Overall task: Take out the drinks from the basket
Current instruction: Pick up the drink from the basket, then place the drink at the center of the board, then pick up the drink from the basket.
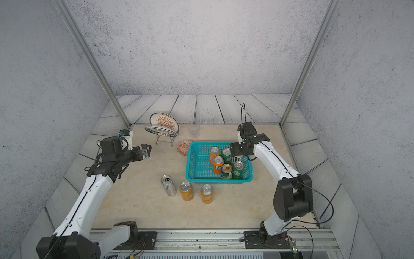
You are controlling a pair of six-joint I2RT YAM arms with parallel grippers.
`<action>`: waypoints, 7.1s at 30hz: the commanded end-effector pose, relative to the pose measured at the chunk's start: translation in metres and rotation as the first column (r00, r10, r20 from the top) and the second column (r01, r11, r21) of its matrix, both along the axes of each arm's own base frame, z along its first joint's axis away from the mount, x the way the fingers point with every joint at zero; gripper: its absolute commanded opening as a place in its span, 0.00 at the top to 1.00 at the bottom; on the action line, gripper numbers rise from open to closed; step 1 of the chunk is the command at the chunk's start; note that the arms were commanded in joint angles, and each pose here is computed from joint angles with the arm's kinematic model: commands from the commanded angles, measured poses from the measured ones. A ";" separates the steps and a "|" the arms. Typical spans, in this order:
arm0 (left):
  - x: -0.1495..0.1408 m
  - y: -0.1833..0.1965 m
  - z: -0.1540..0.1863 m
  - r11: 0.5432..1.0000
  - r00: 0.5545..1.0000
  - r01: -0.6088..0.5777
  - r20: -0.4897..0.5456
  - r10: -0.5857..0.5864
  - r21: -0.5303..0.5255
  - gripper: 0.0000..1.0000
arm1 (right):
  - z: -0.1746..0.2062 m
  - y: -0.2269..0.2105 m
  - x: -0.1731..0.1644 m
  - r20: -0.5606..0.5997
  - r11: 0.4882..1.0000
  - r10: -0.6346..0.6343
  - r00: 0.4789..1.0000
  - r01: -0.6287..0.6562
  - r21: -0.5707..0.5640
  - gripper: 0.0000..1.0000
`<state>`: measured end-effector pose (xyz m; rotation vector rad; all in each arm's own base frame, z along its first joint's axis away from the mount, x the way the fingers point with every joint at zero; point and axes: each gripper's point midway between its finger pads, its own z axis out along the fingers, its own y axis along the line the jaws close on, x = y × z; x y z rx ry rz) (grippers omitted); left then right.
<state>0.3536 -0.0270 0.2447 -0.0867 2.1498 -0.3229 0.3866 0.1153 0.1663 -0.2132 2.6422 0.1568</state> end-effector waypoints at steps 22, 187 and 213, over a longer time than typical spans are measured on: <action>0.002 -0.003 -0.008 0.999 0.999 0.021 -0.028 -0.022 -0.036 0.01 | -0.040 0.002 0.016 -0.068 0.990 0.010 0.998 -0.019 -0.142 0.45; 0.006 -0.001 -0.020 0.998 0.996 0.038 -0.079 -0.042 -0.043 0.01 | 0.081 0.048 -0.148 0.219 0.973 0.214 0.952 -0.189 -0.133 0.01; 0.004 -0.001 -0.016 0.998 0.996 0.045 -0.072 -0.048 -0.041 0.01 | 0.010 -0.003 -0.070 -0.081 0.987 0.090 0.993 -0.100 -0.126 0.11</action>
